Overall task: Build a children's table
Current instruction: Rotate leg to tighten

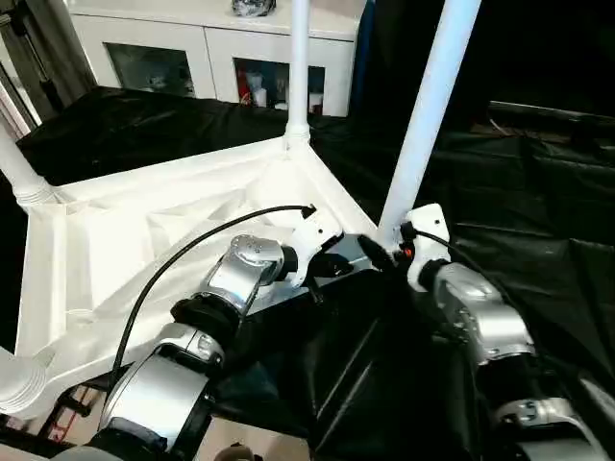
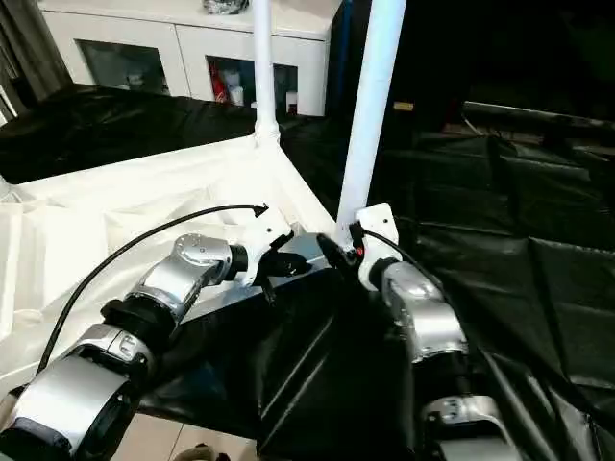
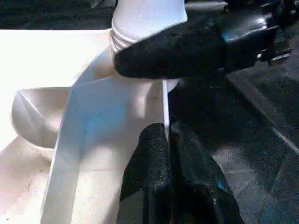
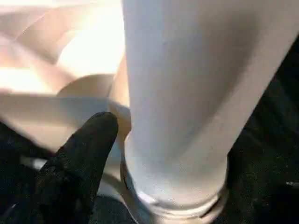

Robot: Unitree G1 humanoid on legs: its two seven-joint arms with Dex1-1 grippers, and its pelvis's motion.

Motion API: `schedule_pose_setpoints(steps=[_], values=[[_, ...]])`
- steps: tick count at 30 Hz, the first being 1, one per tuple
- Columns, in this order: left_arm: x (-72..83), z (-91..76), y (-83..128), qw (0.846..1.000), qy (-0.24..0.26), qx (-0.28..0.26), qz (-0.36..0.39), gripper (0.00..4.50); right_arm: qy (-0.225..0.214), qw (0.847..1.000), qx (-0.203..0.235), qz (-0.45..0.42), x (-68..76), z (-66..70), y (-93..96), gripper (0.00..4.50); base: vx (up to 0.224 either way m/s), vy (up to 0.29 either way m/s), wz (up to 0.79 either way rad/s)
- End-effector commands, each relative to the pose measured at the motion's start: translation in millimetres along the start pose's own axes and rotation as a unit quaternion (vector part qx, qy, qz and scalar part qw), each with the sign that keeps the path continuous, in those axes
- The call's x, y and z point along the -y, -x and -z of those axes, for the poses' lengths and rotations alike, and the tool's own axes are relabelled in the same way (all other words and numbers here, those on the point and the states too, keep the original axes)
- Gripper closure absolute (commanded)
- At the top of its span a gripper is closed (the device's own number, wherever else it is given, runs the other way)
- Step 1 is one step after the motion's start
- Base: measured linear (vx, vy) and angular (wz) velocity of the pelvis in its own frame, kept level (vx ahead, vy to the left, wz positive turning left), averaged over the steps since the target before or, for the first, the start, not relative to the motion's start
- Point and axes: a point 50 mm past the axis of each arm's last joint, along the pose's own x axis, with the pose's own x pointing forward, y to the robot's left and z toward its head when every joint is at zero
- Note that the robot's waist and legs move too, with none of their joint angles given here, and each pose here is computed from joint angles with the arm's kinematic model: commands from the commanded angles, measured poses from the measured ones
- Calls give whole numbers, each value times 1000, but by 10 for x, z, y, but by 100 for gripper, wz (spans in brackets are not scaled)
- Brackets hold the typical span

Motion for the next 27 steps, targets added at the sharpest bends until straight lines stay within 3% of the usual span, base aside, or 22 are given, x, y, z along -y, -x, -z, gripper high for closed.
schedule_pose_setpoints(steps=[1,5,10,16,19,27], values=[[100,-192,-14,996,-40,57,63,450,29,993,-4,-116,-186,9,27,81,0,0,0],[123,-154,66,992,-51,58,103,450,29,986,-1,-162,-102,-15,181,81,0,0,0],[159,-41,234,984,-66,38,163,450,65,973,-14,-221,36,-26,426,81,0,0,0],[197,55,362,977,-77,16,200,450,65,953,-32,-296,13,-21,586,81,0,0,0],[213,64,402,975,-76,17,207,450,73,948,-44,-306,-2,17,589,81,0,0,0],[218,78,414,977,-75,18,201,450,66,949,-37,-305,-28,1,553,161,0,0,0]])
